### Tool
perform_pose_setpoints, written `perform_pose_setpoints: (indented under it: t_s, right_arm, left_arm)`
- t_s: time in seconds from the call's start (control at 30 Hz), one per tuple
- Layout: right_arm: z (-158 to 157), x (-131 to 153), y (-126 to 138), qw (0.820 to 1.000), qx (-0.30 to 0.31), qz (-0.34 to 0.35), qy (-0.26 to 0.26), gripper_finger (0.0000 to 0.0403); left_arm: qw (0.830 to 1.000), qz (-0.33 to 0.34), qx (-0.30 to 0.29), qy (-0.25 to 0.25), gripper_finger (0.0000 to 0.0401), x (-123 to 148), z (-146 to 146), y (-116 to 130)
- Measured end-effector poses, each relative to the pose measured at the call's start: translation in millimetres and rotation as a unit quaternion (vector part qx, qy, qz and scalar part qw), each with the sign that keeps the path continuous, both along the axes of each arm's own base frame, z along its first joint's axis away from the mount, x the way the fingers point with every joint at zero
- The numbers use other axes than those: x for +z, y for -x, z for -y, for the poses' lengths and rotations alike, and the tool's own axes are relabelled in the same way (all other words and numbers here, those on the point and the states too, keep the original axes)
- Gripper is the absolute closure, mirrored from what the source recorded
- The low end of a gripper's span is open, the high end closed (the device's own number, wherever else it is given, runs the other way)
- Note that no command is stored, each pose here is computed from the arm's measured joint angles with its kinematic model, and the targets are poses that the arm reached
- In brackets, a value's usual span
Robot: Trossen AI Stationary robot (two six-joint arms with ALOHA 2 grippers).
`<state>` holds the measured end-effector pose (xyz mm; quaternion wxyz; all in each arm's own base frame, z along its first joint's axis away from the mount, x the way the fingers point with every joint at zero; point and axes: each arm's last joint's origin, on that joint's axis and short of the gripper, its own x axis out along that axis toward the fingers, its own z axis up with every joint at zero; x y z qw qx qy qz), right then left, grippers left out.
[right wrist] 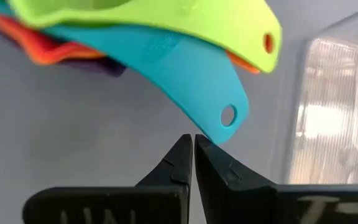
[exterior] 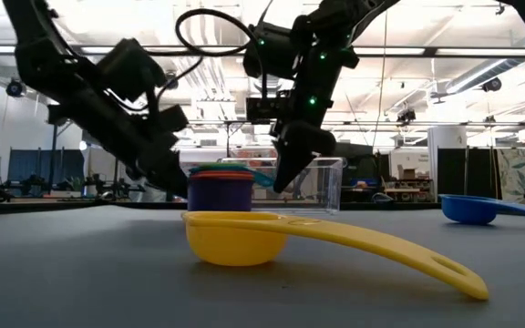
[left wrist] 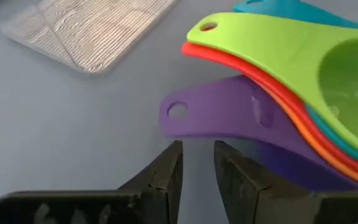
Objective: Nest measuring cups in basket
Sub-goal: Move the nested measuring cups to the center of the table
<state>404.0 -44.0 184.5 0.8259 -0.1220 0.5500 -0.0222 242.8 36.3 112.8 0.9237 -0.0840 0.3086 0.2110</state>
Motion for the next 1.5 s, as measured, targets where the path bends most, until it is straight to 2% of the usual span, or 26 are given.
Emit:
perform_pose_setpoints:
  t_s: [0.17,0.7,1.0,1.1,1.27,1.5]
  right_arm:
    - [4,1,-2,1.0,0.008,0.01,0.004,0.0394]
    - [3,4,-8,0.998,0.036,0.046,-0.01,0.0394]
    - [2,0,-1,0.999,0.023,0.006,-0.022,0.0394]
    - [1,-1,1,0.998,0.022,-0.002,-0.051,0.0394]
    - [-8,-1,0,0.993,0.04,0.005,-0.11,0.0394]
    - [-33,7,5,0.99,0.084,-0.007,-0.11,0.0394]
  left_arm:
    - [1.0,0.002,0.005,-0.004,0.0327,-2,-6,-10]
    - [0.998,0.025,-0.059,-0.007,0.0327,13,-18,-35]
    - [0.998,0.011,-0.054,0.0,0.0327,8,-21,-30]
    - [0.999,0.006,-0.054,0.002,0.0327,6,-21,-28]
    - [0.998,0.01,-0.057,0.004,0.0327,6,-22,-28]
    - [0.998,-0.002,-0.064,0.001,0.0327,4,-22,-23]
